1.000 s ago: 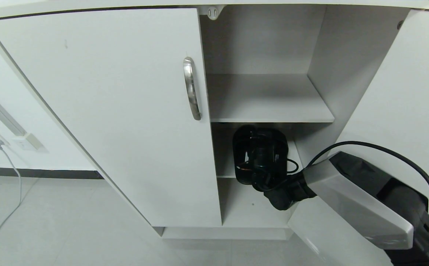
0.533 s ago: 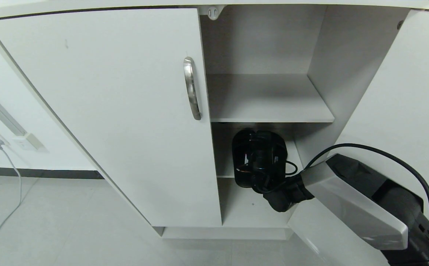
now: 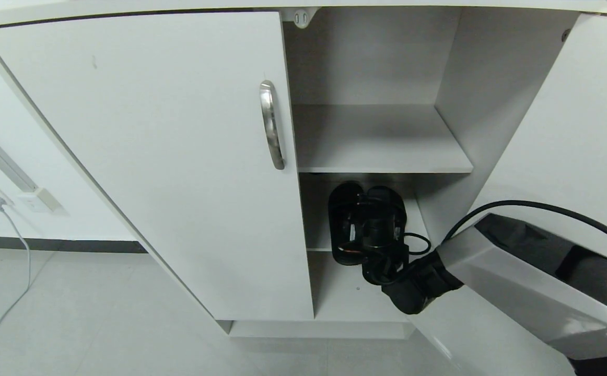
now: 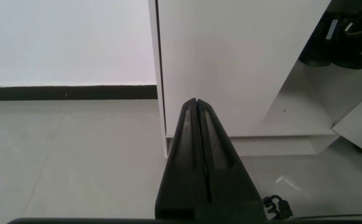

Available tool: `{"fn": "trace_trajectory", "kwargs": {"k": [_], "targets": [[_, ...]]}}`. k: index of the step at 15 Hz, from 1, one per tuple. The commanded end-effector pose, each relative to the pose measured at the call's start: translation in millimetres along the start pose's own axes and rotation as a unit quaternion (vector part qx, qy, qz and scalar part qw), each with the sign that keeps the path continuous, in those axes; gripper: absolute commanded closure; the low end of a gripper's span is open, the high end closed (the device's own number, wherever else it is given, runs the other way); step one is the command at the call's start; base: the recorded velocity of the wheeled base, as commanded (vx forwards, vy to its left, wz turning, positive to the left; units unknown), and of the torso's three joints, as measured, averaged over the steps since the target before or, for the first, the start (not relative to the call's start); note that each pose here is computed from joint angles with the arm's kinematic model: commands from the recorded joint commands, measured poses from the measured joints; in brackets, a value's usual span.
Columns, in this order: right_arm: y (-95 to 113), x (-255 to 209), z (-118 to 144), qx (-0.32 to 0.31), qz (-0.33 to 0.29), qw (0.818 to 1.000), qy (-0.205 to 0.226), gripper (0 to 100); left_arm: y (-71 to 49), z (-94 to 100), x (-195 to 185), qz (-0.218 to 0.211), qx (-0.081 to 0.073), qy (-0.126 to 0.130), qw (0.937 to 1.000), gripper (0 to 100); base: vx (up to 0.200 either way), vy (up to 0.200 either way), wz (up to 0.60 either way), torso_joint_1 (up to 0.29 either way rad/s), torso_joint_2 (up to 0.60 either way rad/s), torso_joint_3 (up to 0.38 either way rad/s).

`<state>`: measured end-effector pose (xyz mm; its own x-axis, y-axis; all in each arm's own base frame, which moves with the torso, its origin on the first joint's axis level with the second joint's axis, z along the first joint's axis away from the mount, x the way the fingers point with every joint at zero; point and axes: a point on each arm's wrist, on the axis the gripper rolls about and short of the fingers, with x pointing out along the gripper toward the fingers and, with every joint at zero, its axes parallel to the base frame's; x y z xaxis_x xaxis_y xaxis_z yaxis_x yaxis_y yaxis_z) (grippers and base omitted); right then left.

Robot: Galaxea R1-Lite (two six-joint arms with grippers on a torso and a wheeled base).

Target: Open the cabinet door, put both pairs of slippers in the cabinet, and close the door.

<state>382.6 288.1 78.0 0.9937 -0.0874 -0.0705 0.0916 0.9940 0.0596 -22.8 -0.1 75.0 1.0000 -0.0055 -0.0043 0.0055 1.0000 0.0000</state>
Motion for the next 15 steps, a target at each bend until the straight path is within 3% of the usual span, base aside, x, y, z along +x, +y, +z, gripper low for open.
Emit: {"fn": "trace_trajectory", "kwargs": {"k": [1,9,15], "targets": [[-8,-28,18,0.004,0.014,1.0,-0.004,0,0.0,0.0,0,0.0,0.0,0.001,1.0,100,0.0,0.0,0.0,0.0,0.0,0.0],[-28,-104,-5,-0.005,0.069,0.998,0.004,0,0.0,0.4,0,0.0,0.0,0.0,1.0,100,0.0,0.0,0.0,0.0,0.0,0.0],[-36,-108,-15,-0.013,0.068,0.998,0.012,0,0.0,0.4,0,0.0,-0.001,0.0,1.0,100,-0.2,0.0,0.0,0.002,0.0,0.002]]}}
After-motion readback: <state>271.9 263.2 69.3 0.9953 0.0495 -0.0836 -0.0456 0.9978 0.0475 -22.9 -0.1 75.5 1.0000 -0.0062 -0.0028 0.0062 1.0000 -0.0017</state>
